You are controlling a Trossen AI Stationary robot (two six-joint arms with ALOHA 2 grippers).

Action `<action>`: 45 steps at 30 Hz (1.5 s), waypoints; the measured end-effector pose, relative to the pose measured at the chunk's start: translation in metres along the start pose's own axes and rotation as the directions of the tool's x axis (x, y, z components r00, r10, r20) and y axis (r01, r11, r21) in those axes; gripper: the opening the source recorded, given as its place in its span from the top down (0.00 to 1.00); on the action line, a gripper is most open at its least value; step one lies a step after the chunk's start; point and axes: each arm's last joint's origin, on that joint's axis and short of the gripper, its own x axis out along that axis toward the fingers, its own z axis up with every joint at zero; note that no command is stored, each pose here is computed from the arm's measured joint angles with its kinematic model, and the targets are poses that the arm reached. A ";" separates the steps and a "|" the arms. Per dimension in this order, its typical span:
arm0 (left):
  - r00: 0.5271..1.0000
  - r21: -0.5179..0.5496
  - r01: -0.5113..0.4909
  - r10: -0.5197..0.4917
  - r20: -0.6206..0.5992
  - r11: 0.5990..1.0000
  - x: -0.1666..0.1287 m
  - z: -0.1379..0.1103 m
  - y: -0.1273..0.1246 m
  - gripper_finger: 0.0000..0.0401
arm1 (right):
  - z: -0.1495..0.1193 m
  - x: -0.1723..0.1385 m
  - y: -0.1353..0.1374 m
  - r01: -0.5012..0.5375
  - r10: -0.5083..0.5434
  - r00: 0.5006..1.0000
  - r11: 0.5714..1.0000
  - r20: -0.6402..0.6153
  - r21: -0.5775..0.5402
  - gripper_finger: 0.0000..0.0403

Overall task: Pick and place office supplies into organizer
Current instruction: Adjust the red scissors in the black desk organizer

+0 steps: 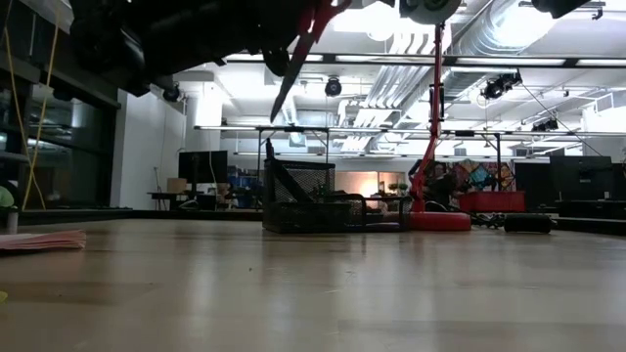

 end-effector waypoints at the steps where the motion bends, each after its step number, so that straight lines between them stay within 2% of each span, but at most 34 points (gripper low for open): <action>1: 1.000 0.001 -0.001 0.001 -0.010 1.000 0.000 -0.001 0.000 0.90 | 0.000 0.000 0.000 0.005 -0.005 1.000 1.000 -0.005 -0.009 0.96; 5: 0.999 -0.003 -0.010 0.010 -0.039 1.000 0.000 -0.003 0.000 0.87 | -0.002 0.000 0.001 0.009 -0.010 1.000 0.999 -0.017 -0.046 0.97; 8: 0.994 -0.019 -0.070 0.068 -0.091 0.997 0.000 -0.008 0.002 0.82 | -0.001 -0.002 -0.002 0.047 -0.051 0.998 0.997 -0.048 -0.067 0.95; 12: 0.977 -0.036 -0.153 0.145 -0.157 0.988 -0.001 -0.015 0.005 0.71 | 0.005 -0.006 -0.007 0.069 -0.073 0.996 0.995 -0.053 -0.075 0.97; 17: 0.951 -0.016 -0.210 0.200 -0.235 0.978 -0.003 -0.021 0.006 0.58 | 0.008 -0.011 -0.013 0.095 -0.103 0.991 0.991 -0.091 -0.089 0.97; 21: 0.909 -0.018 -0.243 0.221 -0.354 0.970 -0.011 -0.036 0.006 0.51 | 0.015 -0.015 -0.019 0.134 -0.140 0.986 0.989 -0.091 -0.070 0.95; 24: 0.897 -0.006 -0.312 0.292 -0.331 0.950 -0.015 -0.035 0.007 0.47 | 0.017 -0.015 -0.022 0.136 -0.142 0.986 0.988 -0.084 -0.074 0.97; 27: 0.888 -0.038 -0.340 0.307 -0.341 0.940 -0.023 -0.036 0.007 0.45 | 0.017 -0.014 -0.026 0.143 -0.149 0.986 0.987 -0.080 -0.080 0.98; 32: 0.904 -0.119 -0.274 0.214 -0.371 0.954 -0.035 -0.046 -0.014 0.45 | 0.012 -0.010 -0.042 0.204 -0.216 0.970 0.973 -0.114 -0.108 0.96; 39: 0.966 -0.158 -0.141 0.101 -0.239 0.977 -0.050 -0.039 -0.061 0.45 | 0.003 0.000 -0.066 0.166 -0.175 0.978 0.983 -0.116 -0.077 0.98; 45: 0.971 -0.132 -0.082 0.049 -0.234 0.988 -0.058 -0.038 -0.091 0.44 | -0.008 0.006 -0.089 0.162 -0.166 0.976 0.986 -0.141 -0.038 0.97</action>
